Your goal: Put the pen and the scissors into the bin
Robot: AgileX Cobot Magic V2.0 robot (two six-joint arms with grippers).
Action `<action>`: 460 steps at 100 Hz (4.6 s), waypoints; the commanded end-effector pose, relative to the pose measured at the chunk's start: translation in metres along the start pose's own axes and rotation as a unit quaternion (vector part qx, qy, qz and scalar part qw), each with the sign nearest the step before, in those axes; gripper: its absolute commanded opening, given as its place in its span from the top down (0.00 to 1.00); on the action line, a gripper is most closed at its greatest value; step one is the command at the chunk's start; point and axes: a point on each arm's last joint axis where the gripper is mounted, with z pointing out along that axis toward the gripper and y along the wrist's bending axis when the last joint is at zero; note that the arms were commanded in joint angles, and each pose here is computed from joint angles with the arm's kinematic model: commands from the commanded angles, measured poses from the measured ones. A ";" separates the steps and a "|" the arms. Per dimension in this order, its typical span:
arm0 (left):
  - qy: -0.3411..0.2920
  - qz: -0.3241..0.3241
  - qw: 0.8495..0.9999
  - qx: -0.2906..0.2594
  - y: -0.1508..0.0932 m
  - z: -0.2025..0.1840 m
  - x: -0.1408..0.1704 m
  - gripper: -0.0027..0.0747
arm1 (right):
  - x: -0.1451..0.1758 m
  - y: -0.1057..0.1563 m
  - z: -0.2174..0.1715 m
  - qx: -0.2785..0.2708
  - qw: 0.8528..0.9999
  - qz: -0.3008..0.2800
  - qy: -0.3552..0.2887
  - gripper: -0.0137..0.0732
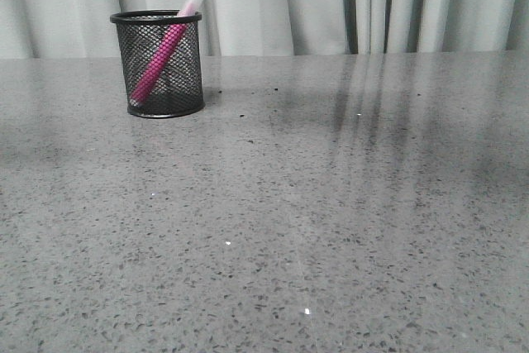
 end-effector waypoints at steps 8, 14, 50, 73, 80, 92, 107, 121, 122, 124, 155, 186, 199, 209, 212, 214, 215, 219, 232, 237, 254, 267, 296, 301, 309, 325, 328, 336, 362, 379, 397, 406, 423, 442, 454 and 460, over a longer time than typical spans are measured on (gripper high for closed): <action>-0.032 -0.017 0.999 0.001 -0.002 -0.004 -0.013 0.99 | -0.023 0.004 0.016 0.027 0.990 0.001 -0.141 0.93; -0.032 -0.017 0.999 0.001 -0.002 -0.004 -0.013 0.99 | -0.020 0.008 0.024 0.025 0.989 0.001 -0.145 0.93; -0.032 -0.017 0.999 0.001 -0.002 -0.004 -0.012 0.99 | 0.009 0.020 0.054 0.016 0.992 0.000 -0.125 0.93; -0.032 -0.017 0.999 0.001 -0.002 -0.004 -0.012 0.99 | 0.022 0.022 0.063 0.015 0.994 -0.001 -0.112 0.93; -0.032 -0.017 0.999 0.001 -0.002 -0.004 -0.012 0.99 | 0.026 0.023 0.065 0.013 0.995 -0.002 -0.103 0.93; -0.032 -0.017 0.999 0.001 -0.002 -0.004 -0.012 0.99 | 0.034 0.023 0.064 0.013 0.995 -0.003 -0.094 0.93; -0.032 -0.017 0.999 0.001 -0.002 -0.004 -0.012 0.99 | 0.052 0.023 0.065 0.014 0.997 -0.005 -0.072 0.93; -0.032 -0.017 0.999 0.001 -0.002 -0.004 -0.012 0.99 | 0.063 0.024 0.065 0.014 0.998 -0.007 -0.060 0.93; -0.032 -0.017 0.999 0.001 -0.002 -0.004 -0.012 0.99 | 0.063 0.024 0.065 0.014 0.998 -0.006 -0.060 0.93; -0.032 -0.017 0.999 0.001 -0.002 -0.004 -0.012 0.99 | 0.063 0.024 0.065 0.014 0.998 -0.006 -0.060 0.93; -0.028 -0.017 0.999 0.010 -0.004 -0.004 -0.012 0.99 | 0.078 0.026 0.072 0.012 0.999 -0.008 -0.044 0.93; -0.028 -0.017 0.999 0.010 -0.004 -0.004 -0.012 0.99 | 0.078 0.027 0.072 0.010 0.999 -0.008 -0.041 0.80; -0.028 -0.017 0.999 0.010 -0.004 -0.004 -0.012 0.99 | 0.078 0.027 0.072 0.010 0.999 -0.008 -0.043 0.54; -0.028 -0.017 0.999 0.010 -0.004 -0.004 -0.012 0.99 | 0.074 0.027 0.070 0.010 0.999 -0.008 -0.047 0.44; -0.028 -0.017 0.999 0.010 -0.004 -0.004 -0.012 0.99 | 0.072 0.027 0.069 0.010 0.999 -0.007 -0.049 0.44; -0.028 -0.017 0.999 0.010 -0.004 -0.004 -0.012 0.99 | 0.070 0.027 0.068 0.010 0.999 -0.007 -0.051 0.44; -0.028 -0.017 0.999 0.010 -0.004 -0.004 -0.012 0.99 | 0.070 0.027 0.068 0.010 0.999 -0.007 -0.052 0.44; -0.028 -0.017 0.999 0.010 -0.004 -0.004 -0.012 0.99 | 0.063 0.026 0.065 0.011 0.998 -0.007 -0.059 0.44; -0.028 -0.017 0.999 0.010 -0.004 -0.004 -0.012 0.99 | 0.041 0.025 0.051 0.008 0.997 -0.004 -0.073 0.44; -0.028 -0.015 0.999 0.009 -0.004 -0.004 -0.012 0.99 | 0.029 0.023 0.042 0.007 0.997 -0.003 -0.079 0.44; -0.026 -0.008 1.000 0.008 -0.004 -0.004 -0.011 0.99 | -0.016 0.008 0.006 0.013 0.995 0.001 -0.100 0.60; -0.030 0.018 0.999 0.006 -0.005 -0.006 -0.012 0.99 | -0.045 -0.013 -0.029 0.028 0.995 -0.014 -0.097 0.89; -0.090 0.074 0.990 -0.082 -0.008 -0.034 -0.018 0.99 | -0.050 -0.064 -0.132 0.125 0.985 -0.046 -0.111 0.92; -0.097 0.078 0.987 -0.104 -0.008 -0.040 -0.012 0.99 | -0.040 -0.068 -0.150 0.145 0.981 -0.050 -0.115 0.92; -0.097 0.099 0.981 -0.135 -0.008 -0.048 0.002 0.99 | -0.022 -0.072 -0.179 0.176 0.973 -0.055 -0.136 0.92; -0.096 0.118 0.975 -0.161 -0.015 -0.064 0.037 0.99 | 0.023 -0.069 -0.225 0.215 0.967 -0.056 -0.127 0.92; -0.098 0.113 0.975 -0.163 -0.017 -0.066 0.043 0.99 | 0.032 -0.067 -0.232 0.217 0.967 -0.056 -0.122 0.92; -0.105 0.122 0.975 -0.155 -0.024 -0.072 0.060 0.99 | 0.057 -0.060 -0.252 0.225 0.966 -0.055 -0.114 0.92; -0.133 0.112 0.973 -0.150 -0.038 -0.091 0.113 0.99 | 0.121 -0.037 -0.299 0.231 0.963 -0.057 -0.129 0.92; -0.164 0.092 0.971 -0.149 -0.043 -0.100 0.129 0.99 | 0.137 -0.029 -0.314 0.233 0.959 -0.060 -0.152 0.92; -0.170 0.082 0.971 -0.147 -0.044 -0.102 0.135 0.99 | 0.140 -0.028 -0.317 0.232 0.958 -0.061 -0.157 0.92; -0.172 0.076 0.971 -0.146 -0.044 -0.102 0.135 0.99 | 0.140 -0.028 -0.317 0.232 0.958 -0.061 -0.157 0.92; -0.176 0.067 0.972 -0.140 -0.045 -0.102 0.135 0.99 | 0.140 -0.028 -0.317 0.232 0.958 -0.061 -0.157 0.92; -0.176 0.067 0.972 -0.140 -0.045 -0.102 0.135 0.99 | 0.140 -0.028 -0.317 0.232 0.958 -0.061 -0.157 0.92; -0.176 0.067 0.972 -0.140 -0.045 -0.102 0.135 0.99 | 0.140 -0.028 -0.317 0.232 0.958 -0.061 -0.157 0.92; -0.176 0.067 0.972 -0.140 -0.045 -0.102 0.135 0.99 | 0.140 -0.028 -0.317 0.232 0.958 -0.061 -0.157 0.92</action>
